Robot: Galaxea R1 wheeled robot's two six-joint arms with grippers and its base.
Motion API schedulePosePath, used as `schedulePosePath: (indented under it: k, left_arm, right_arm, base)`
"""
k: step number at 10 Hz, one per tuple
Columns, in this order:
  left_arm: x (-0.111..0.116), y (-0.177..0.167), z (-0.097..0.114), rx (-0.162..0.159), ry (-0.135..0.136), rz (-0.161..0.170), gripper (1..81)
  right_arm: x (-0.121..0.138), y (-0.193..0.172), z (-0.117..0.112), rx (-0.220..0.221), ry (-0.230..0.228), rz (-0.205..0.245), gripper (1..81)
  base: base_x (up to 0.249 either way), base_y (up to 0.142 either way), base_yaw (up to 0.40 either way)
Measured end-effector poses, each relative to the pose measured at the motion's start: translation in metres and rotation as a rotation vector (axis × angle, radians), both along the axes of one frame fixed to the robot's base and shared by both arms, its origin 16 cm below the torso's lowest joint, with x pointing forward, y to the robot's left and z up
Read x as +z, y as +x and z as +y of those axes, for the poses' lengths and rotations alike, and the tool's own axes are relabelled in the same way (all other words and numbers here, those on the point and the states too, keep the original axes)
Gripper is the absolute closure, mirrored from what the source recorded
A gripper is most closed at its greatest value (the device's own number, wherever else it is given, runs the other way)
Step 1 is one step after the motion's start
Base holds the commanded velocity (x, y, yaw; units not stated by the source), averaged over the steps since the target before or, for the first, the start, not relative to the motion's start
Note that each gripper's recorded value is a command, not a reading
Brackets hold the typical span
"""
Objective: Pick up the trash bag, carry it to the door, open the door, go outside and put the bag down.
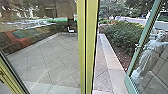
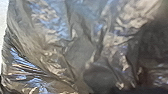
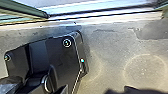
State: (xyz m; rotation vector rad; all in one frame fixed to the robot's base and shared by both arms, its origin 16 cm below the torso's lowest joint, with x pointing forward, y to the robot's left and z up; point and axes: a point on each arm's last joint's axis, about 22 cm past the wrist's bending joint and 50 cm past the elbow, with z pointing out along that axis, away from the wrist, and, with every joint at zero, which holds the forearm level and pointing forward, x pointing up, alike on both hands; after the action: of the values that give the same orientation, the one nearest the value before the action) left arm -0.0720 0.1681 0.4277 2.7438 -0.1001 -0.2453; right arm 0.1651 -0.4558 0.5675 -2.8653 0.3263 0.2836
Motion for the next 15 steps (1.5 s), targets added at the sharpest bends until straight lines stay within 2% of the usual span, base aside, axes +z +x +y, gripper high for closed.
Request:
schedulePosePath:
  k: [4, 5, 7, 8, 11, 13, 15]
  left_arm:
    - [-0.001, 0.002, 0.001, 0.002, 0.003, -0.007, 81.1]
    - [-0.001, 0.003, 0.001, 0.002, 0.004, -0.010, 81.1]
    - [-0.001, 0.009, 0.000, 0.002, 0.003, -0.016, 81.1]
    - [-0.002, 0.013, 0.000, 0.002, 0.003, -0.022, 81.1]
    - [-0.002, 0.017, 0.000, 0.000, 0.004, -0.030, 81.1]
    - [-0.003, 0.036, 0.000, -0.003, 0.001, -0.072, 81.1]
    - [-0.003, 0.043, 0.000, -0.003, 0.001, -0.089, 81.1]
  right_arm:
    - [-0.036, -0.079, 0.052, 0.034, 0.078, -0.028, 1.0]
    - [-0.044, -0.098, 0.076, 0.043, 0.109, -0.030, 1.0]
    - [-0.060, -0.122, 0.138, 0.047, 0.183, -0.037, 1.0]
    - [-0.068, -0.132, 0.156, 0.045, 0.197, -0.037, 1.0]
    - [-0.085, -0.157, 0.179, 0.033, 0.193, -0.036, 1.0]
    - [-0.086, -0.161, 0.204, 0.035, 0.219, -0.061, 1.0]
    - [-0.089, -0.159, 0.207, 0.036, 0.213, -0.075, 1.0]
  base:
    - [0.000, 0.000, 0.000]
    - [0.000, 0.000, 0.000]
    - [0.000, 0.000, 0.000]
    - [0.000, 0.000, 0.000]
    - [0.000, 0.000, 0.000]
    - [0.000, 0.000, 0.000]
    - [0.000, 0.000, 0.000]
